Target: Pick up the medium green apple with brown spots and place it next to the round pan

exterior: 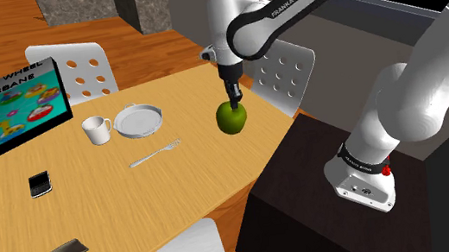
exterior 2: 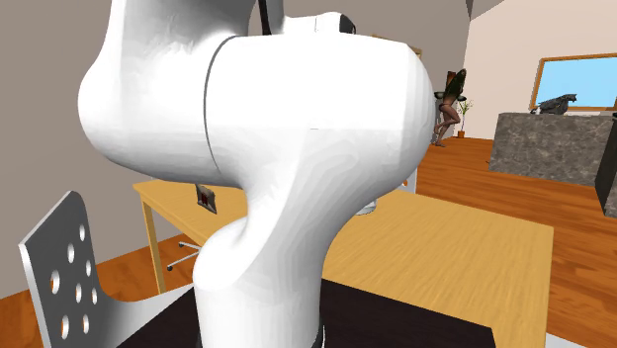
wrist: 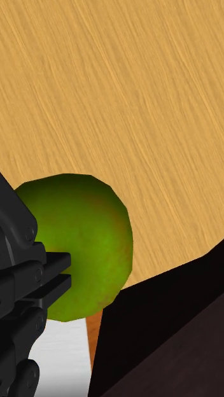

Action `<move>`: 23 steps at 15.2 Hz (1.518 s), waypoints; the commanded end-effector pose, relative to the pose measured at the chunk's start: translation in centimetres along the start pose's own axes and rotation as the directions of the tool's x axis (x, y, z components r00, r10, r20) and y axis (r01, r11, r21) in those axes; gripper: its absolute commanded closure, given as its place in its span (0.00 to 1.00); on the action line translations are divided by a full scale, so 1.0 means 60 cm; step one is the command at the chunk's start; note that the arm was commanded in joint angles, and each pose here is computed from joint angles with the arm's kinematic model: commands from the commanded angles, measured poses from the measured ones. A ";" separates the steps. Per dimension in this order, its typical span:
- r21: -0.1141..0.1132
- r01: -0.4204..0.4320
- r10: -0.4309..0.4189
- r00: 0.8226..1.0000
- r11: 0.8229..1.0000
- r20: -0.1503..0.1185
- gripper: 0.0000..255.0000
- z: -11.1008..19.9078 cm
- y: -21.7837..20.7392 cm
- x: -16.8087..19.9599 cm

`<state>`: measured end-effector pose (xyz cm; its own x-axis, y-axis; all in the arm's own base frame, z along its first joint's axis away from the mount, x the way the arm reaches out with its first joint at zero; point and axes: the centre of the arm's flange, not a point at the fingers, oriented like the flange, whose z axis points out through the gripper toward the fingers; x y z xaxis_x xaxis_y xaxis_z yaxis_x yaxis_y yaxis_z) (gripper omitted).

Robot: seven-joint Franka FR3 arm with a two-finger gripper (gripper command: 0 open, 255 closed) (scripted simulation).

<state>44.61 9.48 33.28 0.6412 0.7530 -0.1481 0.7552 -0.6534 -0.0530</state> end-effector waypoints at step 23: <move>0.000 0.000 0.000 1.000 1.000 0.000 1.00 -0.065 0.462 0.240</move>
<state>74.03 2.96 33.30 0.6415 0.7527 -0.1482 0.7548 -0.6538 -0.0530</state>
